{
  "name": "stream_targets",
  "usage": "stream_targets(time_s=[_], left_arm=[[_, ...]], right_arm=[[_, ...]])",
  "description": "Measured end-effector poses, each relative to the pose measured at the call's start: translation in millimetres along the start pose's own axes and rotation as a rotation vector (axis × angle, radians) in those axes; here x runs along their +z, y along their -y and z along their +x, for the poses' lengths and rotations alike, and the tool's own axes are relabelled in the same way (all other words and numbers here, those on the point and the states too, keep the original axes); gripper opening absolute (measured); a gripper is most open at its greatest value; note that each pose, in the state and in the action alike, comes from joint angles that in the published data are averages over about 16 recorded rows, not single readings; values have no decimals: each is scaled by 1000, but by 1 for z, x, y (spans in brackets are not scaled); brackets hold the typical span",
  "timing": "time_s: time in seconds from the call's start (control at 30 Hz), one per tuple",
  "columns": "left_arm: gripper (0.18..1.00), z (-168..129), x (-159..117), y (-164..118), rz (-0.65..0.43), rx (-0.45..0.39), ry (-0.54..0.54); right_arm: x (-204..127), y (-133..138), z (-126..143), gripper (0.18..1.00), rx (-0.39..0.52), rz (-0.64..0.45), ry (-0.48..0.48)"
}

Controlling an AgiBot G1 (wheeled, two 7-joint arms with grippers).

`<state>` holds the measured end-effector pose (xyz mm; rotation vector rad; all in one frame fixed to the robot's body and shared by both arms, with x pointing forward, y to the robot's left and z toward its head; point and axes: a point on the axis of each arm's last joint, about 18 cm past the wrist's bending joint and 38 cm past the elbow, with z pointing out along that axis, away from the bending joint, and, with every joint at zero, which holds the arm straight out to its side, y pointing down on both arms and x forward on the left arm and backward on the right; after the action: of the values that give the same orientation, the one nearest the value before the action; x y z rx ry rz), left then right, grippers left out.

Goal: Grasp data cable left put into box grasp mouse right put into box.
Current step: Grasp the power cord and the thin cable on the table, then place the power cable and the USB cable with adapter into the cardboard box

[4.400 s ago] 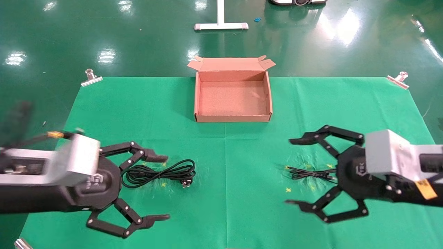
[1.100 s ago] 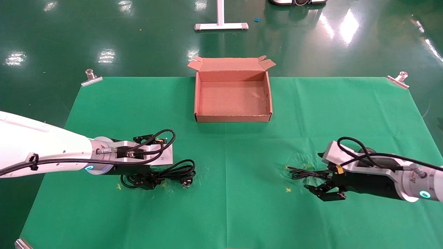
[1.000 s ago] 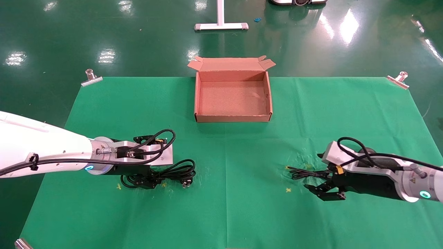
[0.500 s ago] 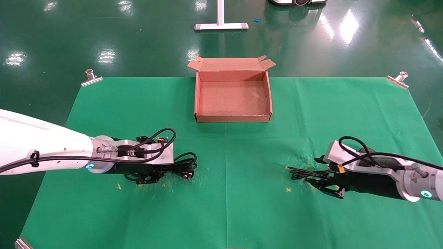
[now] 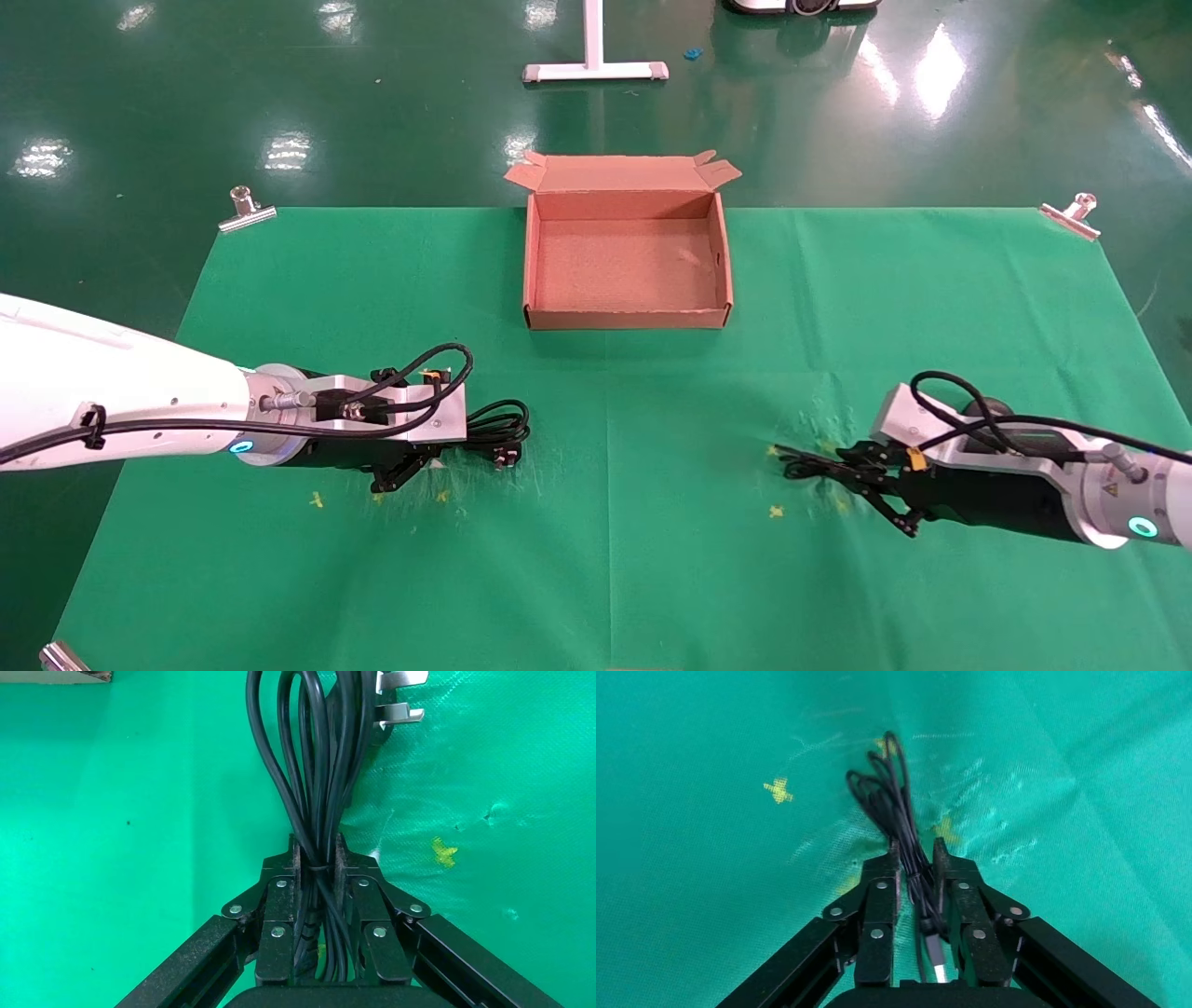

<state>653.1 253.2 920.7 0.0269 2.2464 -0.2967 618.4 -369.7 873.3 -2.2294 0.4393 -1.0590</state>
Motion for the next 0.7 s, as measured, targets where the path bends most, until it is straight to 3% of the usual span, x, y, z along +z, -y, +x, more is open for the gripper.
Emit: stream_targets(time_s=[0.3, 0.7], left_arm=[[266, -4, -20, 1, 58, -34, -36], [264, -34, -61, 26, 201, -24, -10]], right_arm=[[-11, 4, 11, 249, 16, 20, -29], [-36, 25, 34, 206, 26, 88, -96]])
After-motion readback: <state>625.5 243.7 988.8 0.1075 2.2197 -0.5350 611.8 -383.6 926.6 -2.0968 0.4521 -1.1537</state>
